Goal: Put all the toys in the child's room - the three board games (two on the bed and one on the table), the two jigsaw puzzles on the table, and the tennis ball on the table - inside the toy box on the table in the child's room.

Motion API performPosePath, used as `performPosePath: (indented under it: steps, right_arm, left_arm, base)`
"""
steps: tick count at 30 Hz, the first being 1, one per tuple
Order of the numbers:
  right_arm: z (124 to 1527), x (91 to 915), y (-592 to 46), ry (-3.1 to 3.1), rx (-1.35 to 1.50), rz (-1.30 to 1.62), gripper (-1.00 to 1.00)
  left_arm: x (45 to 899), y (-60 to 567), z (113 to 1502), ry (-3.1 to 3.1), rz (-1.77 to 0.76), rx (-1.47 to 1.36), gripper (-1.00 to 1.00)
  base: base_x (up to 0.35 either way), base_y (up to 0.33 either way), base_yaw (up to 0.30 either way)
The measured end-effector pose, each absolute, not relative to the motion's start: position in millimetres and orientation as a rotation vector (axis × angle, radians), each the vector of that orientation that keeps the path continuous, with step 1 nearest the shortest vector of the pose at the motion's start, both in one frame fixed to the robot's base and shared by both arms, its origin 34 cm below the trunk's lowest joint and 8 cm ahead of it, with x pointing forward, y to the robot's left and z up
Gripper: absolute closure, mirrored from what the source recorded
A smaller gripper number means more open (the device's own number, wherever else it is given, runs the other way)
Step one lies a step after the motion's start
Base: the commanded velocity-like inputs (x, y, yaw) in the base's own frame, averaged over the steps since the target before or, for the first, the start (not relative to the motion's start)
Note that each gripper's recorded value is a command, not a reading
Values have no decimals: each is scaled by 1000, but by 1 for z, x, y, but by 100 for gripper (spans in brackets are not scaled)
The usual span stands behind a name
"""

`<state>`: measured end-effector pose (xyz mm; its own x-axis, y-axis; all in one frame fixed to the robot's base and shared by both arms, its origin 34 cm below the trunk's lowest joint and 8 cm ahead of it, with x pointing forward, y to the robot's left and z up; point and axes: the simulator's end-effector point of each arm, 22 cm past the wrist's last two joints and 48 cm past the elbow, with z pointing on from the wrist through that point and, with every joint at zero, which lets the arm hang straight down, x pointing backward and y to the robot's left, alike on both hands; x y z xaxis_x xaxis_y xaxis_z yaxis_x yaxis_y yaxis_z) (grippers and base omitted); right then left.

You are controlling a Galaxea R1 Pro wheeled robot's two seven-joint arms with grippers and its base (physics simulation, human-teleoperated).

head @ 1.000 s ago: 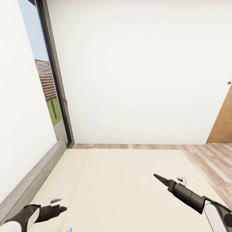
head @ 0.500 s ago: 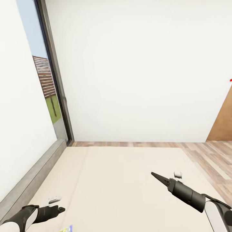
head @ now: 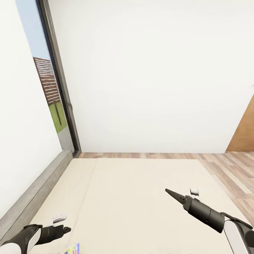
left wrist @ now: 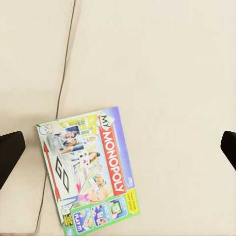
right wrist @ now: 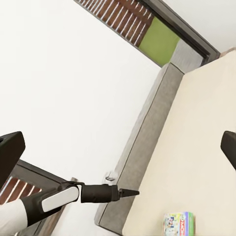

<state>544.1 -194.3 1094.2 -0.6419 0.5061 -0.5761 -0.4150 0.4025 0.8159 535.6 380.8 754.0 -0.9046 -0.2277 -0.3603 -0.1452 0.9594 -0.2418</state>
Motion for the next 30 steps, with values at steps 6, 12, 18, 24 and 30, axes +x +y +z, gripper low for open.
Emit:
performPosePath:
  steps: [6, 12, 18, 24, 30]
  right_arm:
    - [1089, 545, -194, 1821, 86, 1367, -100]
    - [1085, 546, -195, 1828, 93, 1367, -100]
    - [1081, 547, -196, 1835, 100, 1367, -100]
    - [1077, 548, -199, 1844, 108, 1364, -100]
    - [1072, 549, -201, 1853, 116, 1364, -100]
  left_arm:
    - [533, 381, 750, 2728, -294, -271, -100]
    - [531, 380, 746, 2736, -295, -273, -100]
    - [529, 378, 742, 2749, -297, -275, -100]
    - [527, 387, 744, 2809, -282, -278, -100]
    - [533, 398, 752, 2831, -274, -292, -100]
  base:
    - [0, 0, 0]
    - [0, 0, 0]
    - [0, 0, 0]
    - [0, 0, 0]
    - [0, 0, 0]
